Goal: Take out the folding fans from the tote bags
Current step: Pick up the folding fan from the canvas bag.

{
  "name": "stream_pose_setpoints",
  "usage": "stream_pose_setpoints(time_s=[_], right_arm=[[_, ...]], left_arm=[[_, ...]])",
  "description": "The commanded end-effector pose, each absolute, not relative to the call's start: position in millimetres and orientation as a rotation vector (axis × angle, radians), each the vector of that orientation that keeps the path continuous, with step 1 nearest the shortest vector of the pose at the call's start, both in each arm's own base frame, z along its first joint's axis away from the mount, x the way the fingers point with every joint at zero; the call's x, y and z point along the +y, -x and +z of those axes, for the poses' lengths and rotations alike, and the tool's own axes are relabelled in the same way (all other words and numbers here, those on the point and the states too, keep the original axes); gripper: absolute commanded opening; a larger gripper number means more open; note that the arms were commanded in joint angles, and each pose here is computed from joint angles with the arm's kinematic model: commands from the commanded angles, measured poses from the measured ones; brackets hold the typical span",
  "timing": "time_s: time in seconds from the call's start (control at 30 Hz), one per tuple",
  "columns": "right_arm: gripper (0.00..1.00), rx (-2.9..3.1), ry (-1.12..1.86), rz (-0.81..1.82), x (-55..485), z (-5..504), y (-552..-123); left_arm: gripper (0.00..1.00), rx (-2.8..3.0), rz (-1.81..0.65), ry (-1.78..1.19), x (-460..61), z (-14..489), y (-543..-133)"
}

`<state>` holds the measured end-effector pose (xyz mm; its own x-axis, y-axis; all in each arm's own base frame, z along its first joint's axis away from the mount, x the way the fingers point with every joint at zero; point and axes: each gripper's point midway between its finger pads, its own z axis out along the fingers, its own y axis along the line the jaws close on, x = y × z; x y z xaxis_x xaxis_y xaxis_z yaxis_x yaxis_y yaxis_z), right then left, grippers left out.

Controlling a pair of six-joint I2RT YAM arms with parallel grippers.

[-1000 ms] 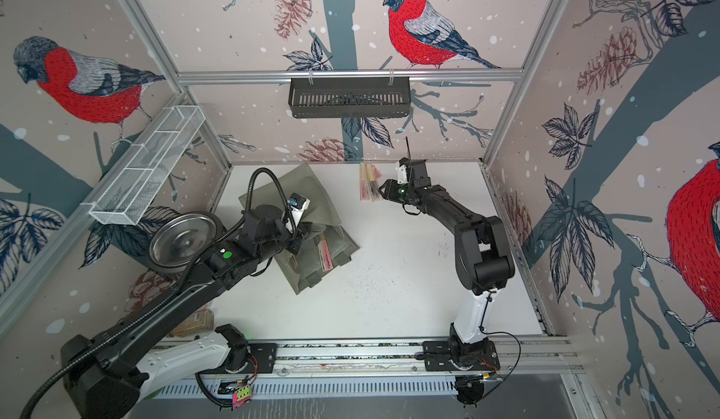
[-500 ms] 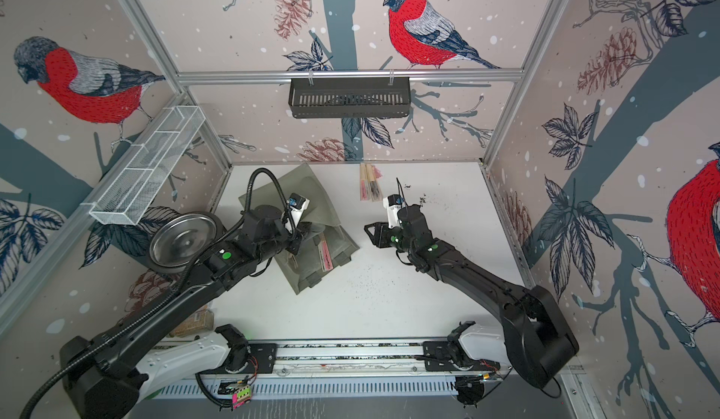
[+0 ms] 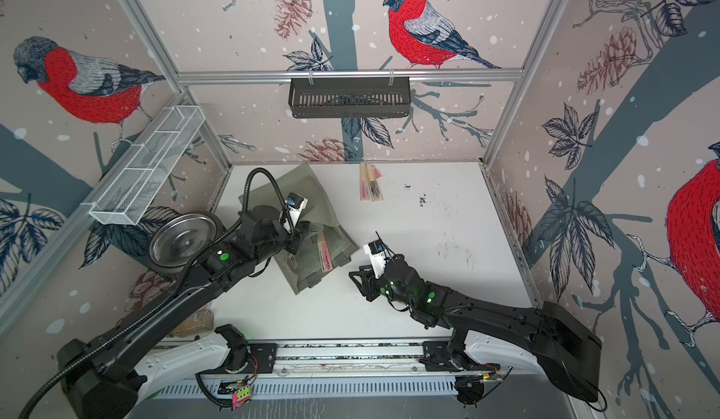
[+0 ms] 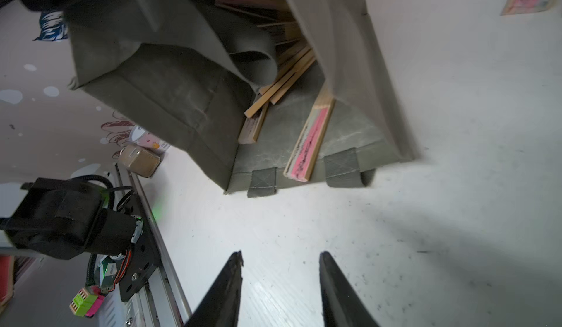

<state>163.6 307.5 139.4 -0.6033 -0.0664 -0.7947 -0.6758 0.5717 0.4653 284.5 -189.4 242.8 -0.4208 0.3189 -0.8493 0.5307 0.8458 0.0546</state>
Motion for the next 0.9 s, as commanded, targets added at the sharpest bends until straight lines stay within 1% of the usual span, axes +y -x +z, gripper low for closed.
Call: stream_pose_setpoints(time_s=[0.0,0.07,0.17,0.27,0.43,0.77,0.87], right_arm=[[0.38,1.956,0.524,1.032,324,156,-170],[0.36,1.966,0.526,1.067,340,153,-166],[0.36,1.990,0.517,0.995,356,140,-169],[0.39,2.007,0.458,1.011,367,131,-176],[0.39,2.025,0.446,0.990,391,121,-189],[0.39,2.137,0.268,0.998,401,96,-224],[0.44,2.160,0.259,1.042,406,90,-233]], left_arm=[[0.00,1.987,-0.294,-0.615,-194,257,-287],[0.00,1.986,-0.299,-0.617,-194,257,-287],[0.00,1.988,-0.304,-0.621,-195,257,-286],[0.00,1.986,-0.302,-0.618,-195,256,-286],[0.00,1.991,-0.302,-0.622,-195,255,-286],[0.00,1.987,-0.312,-0.629,-197,256,-285],[0.00,1.992,-0.318,-0.636,-198,254,-285]])
